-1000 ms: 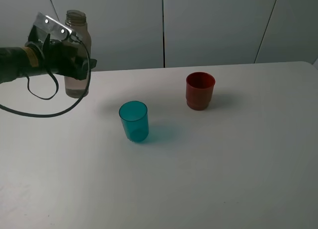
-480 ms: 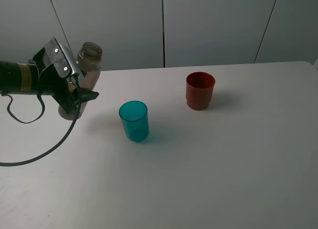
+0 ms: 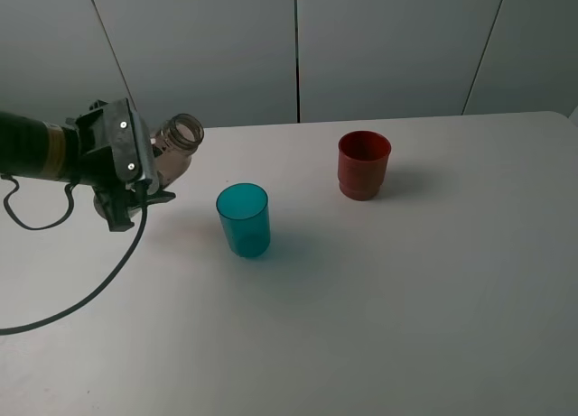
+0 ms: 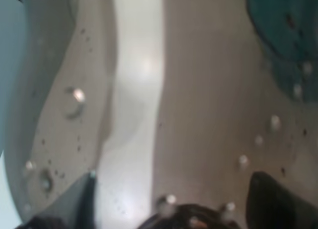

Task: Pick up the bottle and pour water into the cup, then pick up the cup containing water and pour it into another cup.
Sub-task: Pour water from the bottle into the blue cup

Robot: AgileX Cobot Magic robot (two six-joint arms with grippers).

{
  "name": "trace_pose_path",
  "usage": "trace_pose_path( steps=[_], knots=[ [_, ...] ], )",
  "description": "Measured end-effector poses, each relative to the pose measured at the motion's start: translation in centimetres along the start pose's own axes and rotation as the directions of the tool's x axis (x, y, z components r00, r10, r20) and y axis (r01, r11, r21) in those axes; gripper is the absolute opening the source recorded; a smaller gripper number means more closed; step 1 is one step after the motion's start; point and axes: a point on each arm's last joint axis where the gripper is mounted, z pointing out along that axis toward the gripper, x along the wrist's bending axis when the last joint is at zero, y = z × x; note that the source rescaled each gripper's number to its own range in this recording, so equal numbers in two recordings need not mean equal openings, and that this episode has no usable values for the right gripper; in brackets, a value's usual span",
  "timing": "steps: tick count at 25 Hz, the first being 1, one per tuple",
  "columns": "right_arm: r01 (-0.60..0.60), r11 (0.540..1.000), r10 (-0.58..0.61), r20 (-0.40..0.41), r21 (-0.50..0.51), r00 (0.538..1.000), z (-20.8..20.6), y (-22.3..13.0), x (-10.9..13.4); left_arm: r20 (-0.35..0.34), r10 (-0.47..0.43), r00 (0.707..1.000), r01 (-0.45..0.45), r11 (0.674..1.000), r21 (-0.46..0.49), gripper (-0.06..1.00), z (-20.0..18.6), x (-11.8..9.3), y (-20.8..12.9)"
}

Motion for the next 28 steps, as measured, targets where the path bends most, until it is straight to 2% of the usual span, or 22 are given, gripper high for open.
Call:
trace_pose_path(
  steps=[8,11,18,28],
  knots=[
    [0.002,1.0,-0.002,0.0,0.0,1.0,0.0,0.0,0.0,0.019,0.162,0.987,-0.163,0.978,0.132,0.0,0.4,-0.6,0.0],
    [0.002,1.0,-0.002,0.0,0.0,1.0,0.0,0.0,0.0,0.026,0.211,0.977,-0.213,0.966,0.15,0.0,0.6,-0.9,0.3],
    [0.002,1.0,-0.002,0.0,0.0,1.0,0.0,0.0,0.0,0.031,0.256,0.966,-0.258,0.953,0.16,0.0,0.9,-1.3,1.0],
    [0.0,1.0,0.0,0.0,0.0,1.0,0.0,0.0,0.0,-0.052,0.341,0.939,-0.317,0.912,0.26,0.0,1.4,0.3,2.2]
  ],
)
